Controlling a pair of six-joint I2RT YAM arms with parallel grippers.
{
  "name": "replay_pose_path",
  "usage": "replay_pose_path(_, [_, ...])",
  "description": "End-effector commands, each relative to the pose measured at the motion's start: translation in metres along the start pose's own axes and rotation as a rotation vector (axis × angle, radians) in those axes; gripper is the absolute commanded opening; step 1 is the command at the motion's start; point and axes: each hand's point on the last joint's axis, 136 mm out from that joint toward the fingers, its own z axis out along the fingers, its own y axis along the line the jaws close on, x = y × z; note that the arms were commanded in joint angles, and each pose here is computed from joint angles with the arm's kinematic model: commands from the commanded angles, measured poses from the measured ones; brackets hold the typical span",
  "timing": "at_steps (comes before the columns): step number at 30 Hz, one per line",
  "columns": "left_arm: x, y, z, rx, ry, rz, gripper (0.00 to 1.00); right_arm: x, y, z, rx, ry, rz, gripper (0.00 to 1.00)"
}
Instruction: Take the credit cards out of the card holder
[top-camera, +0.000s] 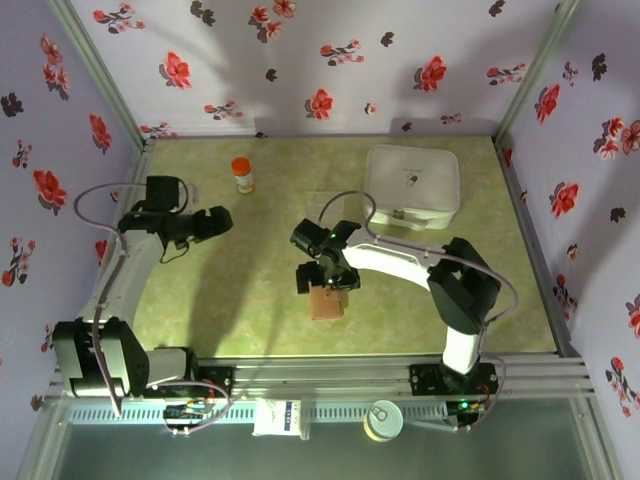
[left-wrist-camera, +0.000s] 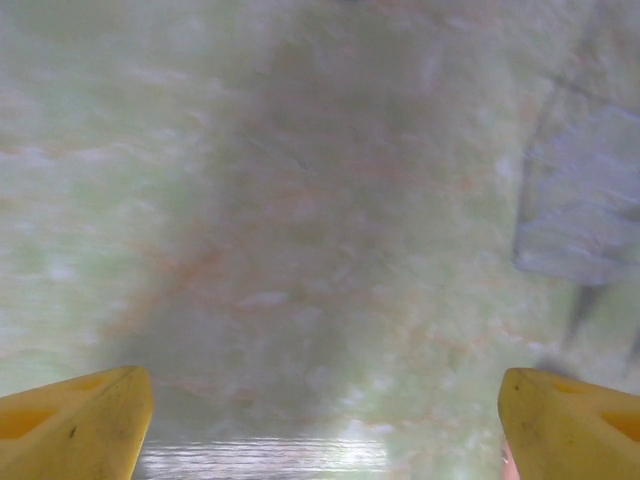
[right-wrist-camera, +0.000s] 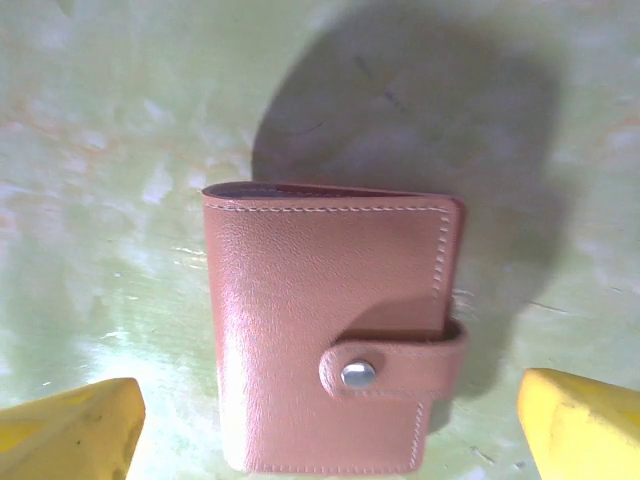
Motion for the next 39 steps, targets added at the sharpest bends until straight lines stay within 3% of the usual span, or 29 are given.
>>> replay_pose_path(1, [0.027, -0.036, 0.018, 0.129, 0.080, -0.067, 0.82, -0.002, -0.024, -0.019, 0.057, -0.066, 0.046, 0.90])
replay_pose_path(9, [0.088, -0.105, 0.057, 0.323, 0.172, -0.168, 0.48, 0.007, -0.019, -0.011, 0.023, -0.032, 0.030, 0.59])
replay_pose_path(14, [0.117, -0.123, 0.074, 0.350, 0.218, -0.178, 0.33, 0.011, -0.008, 0.001, 0.033, -0.002, -0.002, 0.48])
replay_pose_path(27, [0.160, -0.137, 0.098, 0.338, 0.296, -0.159, 0.11, 0.018, 0.002, 0.027, 0.039, 0.058, -0.012, 0.37])
replay_pose_path(39, [0.174, -0.137, 0.103, 0.325, 0.325, -0.154, 0.06, 0.019, 0.005, 0.033, 0.041, 0.070, -0.015, 0.38])
